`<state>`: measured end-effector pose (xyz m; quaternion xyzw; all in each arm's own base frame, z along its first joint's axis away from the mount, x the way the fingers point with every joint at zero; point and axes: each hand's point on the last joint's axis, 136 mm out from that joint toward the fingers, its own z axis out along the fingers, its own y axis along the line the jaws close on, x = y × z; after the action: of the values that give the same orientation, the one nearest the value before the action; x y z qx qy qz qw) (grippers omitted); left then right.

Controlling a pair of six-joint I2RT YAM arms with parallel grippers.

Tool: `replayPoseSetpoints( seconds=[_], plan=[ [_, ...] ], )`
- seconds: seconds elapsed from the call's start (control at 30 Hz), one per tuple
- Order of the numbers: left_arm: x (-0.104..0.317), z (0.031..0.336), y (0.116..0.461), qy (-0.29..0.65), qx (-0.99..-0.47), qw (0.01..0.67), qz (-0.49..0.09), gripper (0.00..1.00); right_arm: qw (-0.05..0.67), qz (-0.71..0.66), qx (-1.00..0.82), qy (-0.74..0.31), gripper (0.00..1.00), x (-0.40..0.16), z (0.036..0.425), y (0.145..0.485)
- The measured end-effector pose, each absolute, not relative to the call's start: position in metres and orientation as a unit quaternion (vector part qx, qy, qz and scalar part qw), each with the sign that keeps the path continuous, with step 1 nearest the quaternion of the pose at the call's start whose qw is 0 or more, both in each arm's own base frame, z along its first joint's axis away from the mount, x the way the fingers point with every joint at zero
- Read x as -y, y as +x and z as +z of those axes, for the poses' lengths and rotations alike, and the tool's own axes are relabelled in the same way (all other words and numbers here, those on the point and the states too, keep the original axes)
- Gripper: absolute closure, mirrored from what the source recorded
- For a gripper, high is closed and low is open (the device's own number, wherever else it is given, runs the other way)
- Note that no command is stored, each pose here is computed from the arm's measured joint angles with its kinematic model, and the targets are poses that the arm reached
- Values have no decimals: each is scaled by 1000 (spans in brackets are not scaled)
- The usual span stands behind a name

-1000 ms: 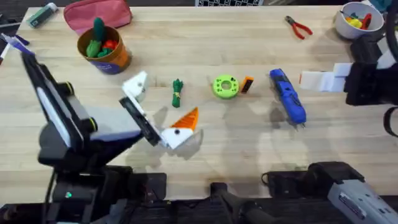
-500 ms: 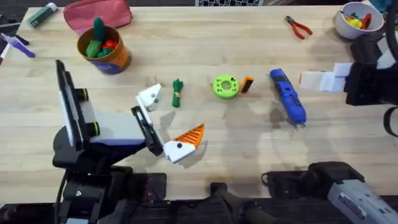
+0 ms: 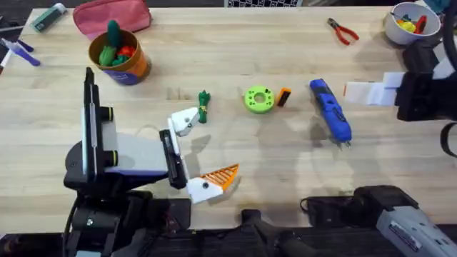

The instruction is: Pick up the gripper from the table and insert it into the empty holder that is missing its gripper. Then pick up a screw, insert it into the mounting hole, and use the screwdriver to tighten it. Finally, clean up the table by picking up the vegetable and placing it into the bucket.

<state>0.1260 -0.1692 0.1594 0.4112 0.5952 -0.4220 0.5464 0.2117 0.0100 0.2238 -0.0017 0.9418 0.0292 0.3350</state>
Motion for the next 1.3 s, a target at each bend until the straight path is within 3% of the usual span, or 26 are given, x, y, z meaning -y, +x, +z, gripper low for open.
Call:
replayPoseSetpoints(
  seconds=[1.3],
  plan=[
    [161,160,146,374,-621,571,-386,16,335,29,-942,-2,7,-10,224,212]
  ],
)
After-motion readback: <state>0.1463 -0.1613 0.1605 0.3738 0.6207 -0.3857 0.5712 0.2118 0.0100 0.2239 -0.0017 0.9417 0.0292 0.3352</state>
